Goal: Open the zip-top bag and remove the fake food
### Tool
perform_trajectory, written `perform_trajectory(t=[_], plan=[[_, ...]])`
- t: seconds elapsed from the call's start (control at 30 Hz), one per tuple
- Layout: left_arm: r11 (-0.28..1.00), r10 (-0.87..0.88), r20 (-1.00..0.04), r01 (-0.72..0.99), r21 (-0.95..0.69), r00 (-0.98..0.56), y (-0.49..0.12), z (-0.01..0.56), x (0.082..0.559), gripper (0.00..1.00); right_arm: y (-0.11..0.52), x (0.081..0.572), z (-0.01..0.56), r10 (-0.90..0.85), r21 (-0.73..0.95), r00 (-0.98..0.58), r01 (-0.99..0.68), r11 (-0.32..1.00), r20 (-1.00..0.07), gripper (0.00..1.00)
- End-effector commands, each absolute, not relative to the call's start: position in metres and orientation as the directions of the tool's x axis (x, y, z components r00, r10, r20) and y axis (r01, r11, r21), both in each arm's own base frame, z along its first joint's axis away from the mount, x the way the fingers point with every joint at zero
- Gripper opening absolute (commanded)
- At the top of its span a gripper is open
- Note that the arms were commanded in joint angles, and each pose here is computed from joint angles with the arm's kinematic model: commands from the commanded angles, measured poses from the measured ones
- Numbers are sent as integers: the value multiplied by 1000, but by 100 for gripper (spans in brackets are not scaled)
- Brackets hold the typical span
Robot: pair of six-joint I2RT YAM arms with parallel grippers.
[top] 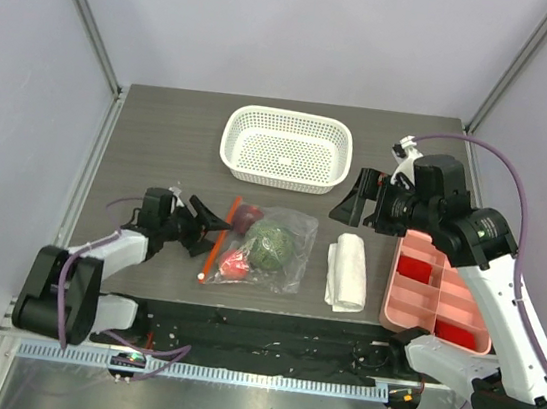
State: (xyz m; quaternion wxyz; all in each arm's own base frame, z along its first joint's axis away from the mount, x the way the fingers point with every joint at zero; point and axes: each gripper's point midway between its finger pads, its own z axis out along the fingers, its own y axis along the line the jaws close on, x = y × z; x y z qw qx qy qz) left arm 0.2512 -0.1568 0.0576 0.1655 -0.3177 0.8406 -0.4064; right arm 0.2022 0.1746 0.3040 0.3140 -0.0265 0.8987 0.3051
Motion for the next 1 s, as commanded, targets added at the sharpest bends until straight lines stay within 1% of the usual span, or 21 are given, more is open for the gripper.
perform_trajectory(t=[0.0, 0.1, 0.13, 0.2, 0.23, 0.3, 0.33, 0.37, 0.43, 0.47, 0.53, 0.6, 0.67, 0.73, 0.77, 0.8, 0.83, 0.87, 0.9, 0.93, 0.97], plan=[[370, -623, -37, -253, -894, -781, -176, 84, 278, 68, 183, 205, 314, 154, 564, -785, -279, 777, -600, 99], [396, -615, -35, -270, -878, -788, -175, 73, 281, 64, 185, 206, 315, 151, 567, -786, -283, 774, -599, 100], [408, -606, -53, -253, -877, -794, -176, 73, 283, 56, 185, 207, 315, 152, 567, -786, -282, 774, -599, 100], [411, -588, -56, -239, -880, -807, -177, 76, 284, 45, 187, 207, 315, 150, 573, -791, -284, 769, -594, 100], [419, -580, -46, -249, -873, -814, -178, 75, 282, 33, 188, 207, 315, 149, 574, -792, -284, 768, -592, 99], [440, -569, -74, -227, -869, -819, -177, 84, 281, 20, 190, 208, 313, 145, 578, -796, -287, 764, -588, 100], [463, -556, -123, -184, -867, -822, -176, 94, 286, 5, 190, 208, 310, 136, 575, -799, -291, 764, -585, 99], [485, -549, -113, -205, -850, -828, -173, 99, 277, 1, 194, 207, 307, 116, 580, -808, -306, 755, -578, 100], [524, -537, -173, -166, -835, -825, -169, 121, 281, 0, 195, 207, 297, 78, 567, -817, -325, 757, -572, 100], [539, -536, -137, -213, -815, -833, -166, 122, 271, 0, 198, 207, 294, 62, 561, -815, -339, 755, -576, 100], [551, -582, -181, -220, -805, -793, -158, 160, 275, 0, 201, 207, 289, 20, 538, -805, -378, 754, -593, 100], [565, -652, -180, -314, -763, -737, -146, 179, 260, 0, 213, 203, 291, -32, 501, -769, -447, 741, -639, 100], [489, -744, -146, -382, -784, -652, -147, 210, 257, 0, 225, 202, 288, -74, 461, -730, -503, 731, -680, 100], [448, -805, -162, -407, -796, -570, -150, 226, 249, 0, 244, 197, 284, -118, 425, -684, -569, 704, -720, 99], [365, -855, -94, -463, -808, -510, -153, 232, 249, 0, 250, 197, 281, -128, 404, -667, -581, 706, -734, 100], [328, -877, -56, -509, -796, -478, -154, 229, 243, 0, 263, 186, 274, -167, 386, -649, -619, 684, -742, 100], [312, -895, -53, -538, -783, -442, -156, 228, 236, 0, 272, 190, 280, -150, 362, -602, -640, 677, -784, 100], [215, -928, 24, -588, -780, -371, -158, 235, 235, 0, 280, 185, 283, -164, 334, -557, -680, 653, -814, 100], [205, -937, 34, -626, -752, -347, -158, 230, 227, 0, 293, 168, 272, -206, 310, -526, -727, 613, -825, 100], [182, -958, 10, -633, -752, -287, -152, 232, 231, 0, 300, 170, 287, -151, 277, -452, -743, 610, -879, 100], [132, -962, 58, -640, -757, -267, -161, 241, 227, 0, 304, 168, 288, -133, 255, -413, -753, 607, -901, 100]])
